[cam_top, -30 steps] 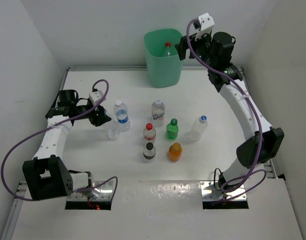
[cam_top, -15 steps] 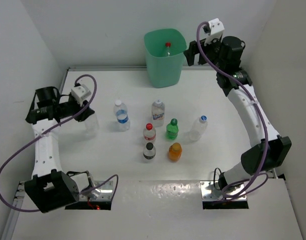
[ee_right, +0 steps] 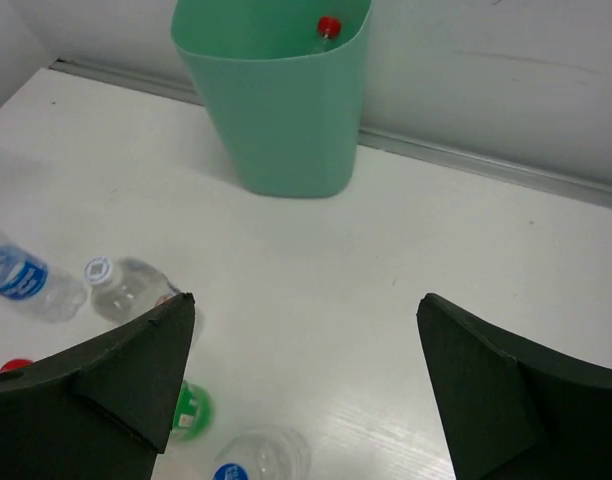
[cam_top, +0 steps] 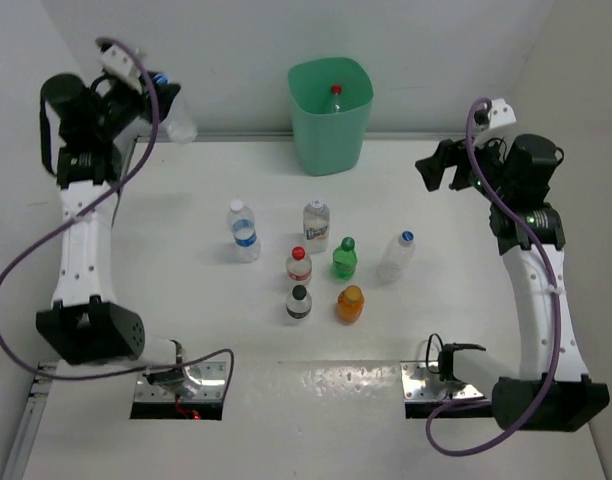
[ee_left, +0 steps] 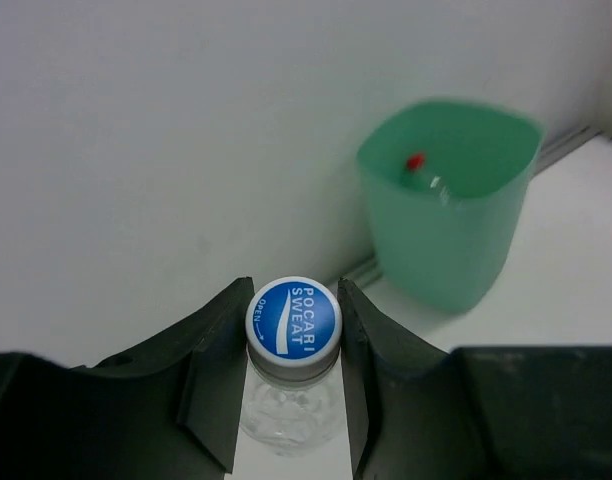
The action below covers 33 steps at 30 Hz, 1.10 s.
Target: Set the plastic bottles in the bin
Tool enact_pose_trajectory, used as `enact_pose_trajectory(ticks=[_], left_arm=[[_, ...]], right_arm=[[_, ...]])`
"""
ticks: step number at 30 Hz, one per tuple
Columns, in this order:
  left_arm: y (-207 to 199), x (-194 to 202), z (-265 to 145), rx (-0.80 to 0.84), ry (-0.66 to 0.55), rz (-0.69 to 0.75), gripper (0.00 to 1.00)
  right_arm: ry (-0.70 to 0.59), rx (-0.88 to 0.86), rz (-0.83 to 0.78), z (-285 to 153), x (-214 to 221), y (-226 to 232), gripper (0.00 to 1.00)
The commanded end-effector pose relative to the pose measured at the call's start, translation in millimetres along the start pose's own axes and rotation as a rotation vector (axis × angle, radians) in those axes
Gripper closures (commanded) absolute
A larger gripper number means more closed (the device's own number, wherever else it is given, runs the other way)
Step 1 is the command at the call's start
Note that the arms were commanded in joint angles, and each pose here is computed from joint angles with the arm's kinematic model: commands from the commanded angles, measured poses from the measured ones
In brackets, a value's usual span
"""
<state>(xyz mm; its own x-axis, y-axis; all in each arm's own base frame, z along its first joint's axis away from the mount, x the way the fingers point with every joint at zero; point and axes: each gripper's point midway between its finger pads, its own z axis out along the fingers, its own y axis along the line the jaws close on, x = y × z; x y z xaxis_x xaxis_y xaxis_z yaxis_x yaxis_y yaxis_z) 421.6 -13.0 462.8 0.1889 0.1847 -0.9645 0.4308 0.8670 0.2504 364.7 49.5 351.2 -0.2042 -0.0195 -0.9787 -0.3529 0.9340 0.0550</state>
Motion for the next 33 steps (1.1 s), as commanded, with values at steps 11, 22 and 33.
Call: enact_pose_trajectory(ticks=[11, 22, 33], left_arm=[[-118, -129, 201, 0.260, -0.518, -0.024, 0.74], [-165, -50, 278, 0.182, -0.478, -0.005, 0.58], [-127, -48, 278, -0.071, -0.412, 0.028, 0.00]], right_arm=[[0.103, -0.068, 0.083, -48, 52, 24, 0.01], [0.190, -0.120, -0.016, -54, 101, 31, 0.01], [0.219, -0.182, -0.077, -35, 145, 47, 0.01]])
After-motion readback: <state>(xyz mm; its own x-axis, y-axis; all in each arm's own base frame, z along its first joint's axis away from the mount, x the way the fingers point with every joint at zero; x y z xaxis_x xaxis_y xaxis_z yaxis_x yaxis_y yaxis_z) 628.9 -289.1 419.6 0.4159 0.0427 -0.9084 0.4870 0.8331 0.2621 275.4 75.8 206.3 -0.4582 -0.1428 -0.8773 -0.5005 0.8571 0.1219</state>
